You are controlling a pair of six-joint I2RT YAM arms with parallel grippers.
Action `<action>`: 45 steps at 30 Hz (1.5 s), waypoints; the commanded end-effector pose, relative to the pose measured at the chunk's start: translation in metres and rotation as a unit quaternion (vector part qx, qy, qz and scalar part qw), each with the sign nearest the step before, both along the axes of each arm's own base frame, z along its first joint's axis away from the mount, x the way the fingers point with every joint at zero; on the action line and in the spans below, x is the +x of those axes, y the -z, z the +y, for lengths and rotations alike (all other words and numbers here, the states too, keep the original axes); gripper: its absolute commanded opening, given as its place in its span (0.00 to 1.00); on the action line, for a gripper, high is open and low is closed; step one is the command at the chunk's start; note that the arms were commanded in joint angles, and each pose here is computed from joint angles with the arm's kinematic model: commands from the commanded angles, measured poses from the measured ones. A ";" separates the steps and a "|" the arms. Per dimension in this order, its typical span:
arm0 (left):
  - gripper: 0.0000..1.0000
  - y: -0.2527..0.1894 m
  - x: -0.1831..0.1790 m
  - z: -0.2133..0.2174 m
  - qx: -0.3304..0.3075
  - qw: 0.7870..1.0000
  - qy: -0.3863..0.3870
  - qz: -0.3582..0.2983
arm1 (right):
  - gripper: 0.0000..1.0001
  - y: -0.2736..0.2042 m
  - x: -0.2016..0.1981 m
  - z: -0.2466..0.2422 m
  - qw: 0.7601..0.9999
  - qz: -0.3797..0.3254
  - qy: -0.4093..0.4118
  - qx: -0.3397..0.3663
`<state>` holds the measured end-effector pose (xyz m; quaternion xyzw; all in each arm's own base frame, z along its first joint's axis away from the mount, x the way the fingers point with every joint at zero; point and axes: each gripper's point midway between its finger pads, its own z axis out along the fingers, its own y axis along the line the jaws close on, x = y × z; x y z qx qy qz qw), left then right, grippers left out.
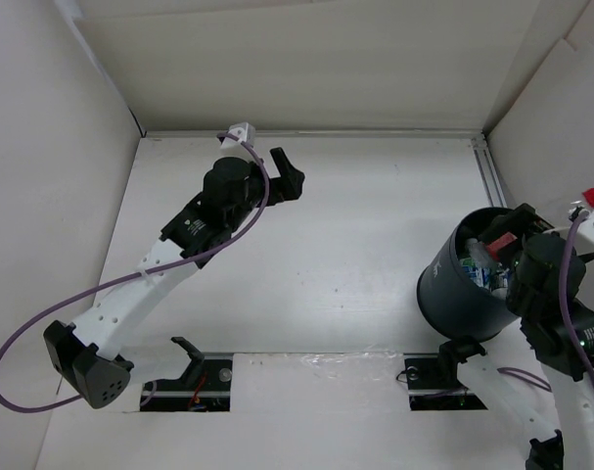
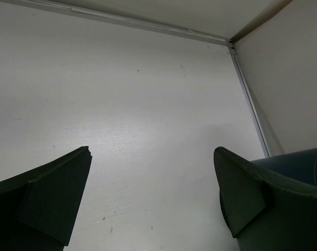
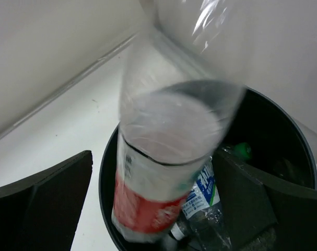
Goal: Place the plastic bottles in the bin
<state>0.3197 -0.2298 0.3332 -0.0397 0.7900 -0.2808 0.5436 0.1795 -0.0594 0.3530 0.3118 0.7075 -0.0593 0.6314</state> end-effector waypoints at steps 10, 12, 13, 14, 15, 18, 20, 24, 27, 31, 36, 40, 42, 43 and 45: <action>1.00 -0.005 -0.004 0.036 0.020 0.997 -0.076 0.009 | 1.00 -0.029 -0.007 0.005 0.999 -0.016 -0.029 0.000; 1.00 -0.010 -0.006 0.050 0.031 0.994 -0.103 0.010 | 1.00 -0.039 -0.005 0.020 0.997 -0.019 -0.081 -0.004; 1.00 -0.011 -0.007 0.055 0.038 0.993 -0.112 0.012 | 1.00 -0.048 -0.007 0.024 0.995 -0.024 -0.099 -0.006; 1.00 -0.019 -0.015 0.065 0.040 0.992 -0.120 0.010 | 1.00 -0.054 -0.008 0.027 0.993 -0.031 -0.111 -0.007; 1.00 -0.019 -0.018 0.076 0.049 0.989 -0.141 0.010 | 1.00 -0.057 -0.010 0.033 0.991 -0.032 -0.132 -0.009; 1.00 -0.032 -0.038 0.108 0.055 0.982 -0.178 0.000 | 1.00 -0.074 -0.026 0.033 0.986 -0.041 -0.157 -0.024; 1.00 -0.034 -0.050 0.121 0.049 0.980 -0.195 0.002 | 1.00 -0.083 -0.036 0.041 0.980 -0.047 -0.189 -0.028; 1.00 -0.032 -0.088 0.149 0.039 0.979 -0.202 0.011 | 1.00 -0.087 -0.055 0.052 0.968 -0.052 -0.242 -0.031; 1.00 -0.030 -0.112 0.159 0.021 0.984 -0.176 -0.003 | 1.00 -0.085 -0.074 0.057 0.960 -0.056 -0.273 -0.026; 1.00 -0.042 -0.156 0.179 -0.037 0.989 -0.127 -0.067 | 1.00 -0.075 -0.092 0.059 0.954 -0.053 -0.295 -0.024; 1.00 -0.048 -0.185 0.192 -0.067 0.987 -0.099 -0.103 | 1.00 -0.069 -0.120 0.066 0.940 -0.061 -0.335 -0.018; 1.00 -0.047 -0.200 0.191 -0.078 0.988 -0.074 -0.110 | 1.00 -0.061 -0.137 0.062 0.939 -0.061 -0.338 -0.008; 1.00 -0.046 -0.206 0.194 -0.084 0.988 -0.068 -0.115 | 1.00 -0.058 -0.151 0.060 0.937 -0.065 -0.343 -0.007; 1.00 -0.043 -0.208 0.192 -0.080 0.989 -0.061 -0.109 | 1.00 -0.058 -0.155 0.062 0.934 -0.070 -0.351 -0.006; 1.00 -0.041 -0.215 0.197 -0.092 0.988 -0.062 -0.110 | 1.00 -0.058 -0.166 0.062 0.928 -0.088 -0.361 -0.006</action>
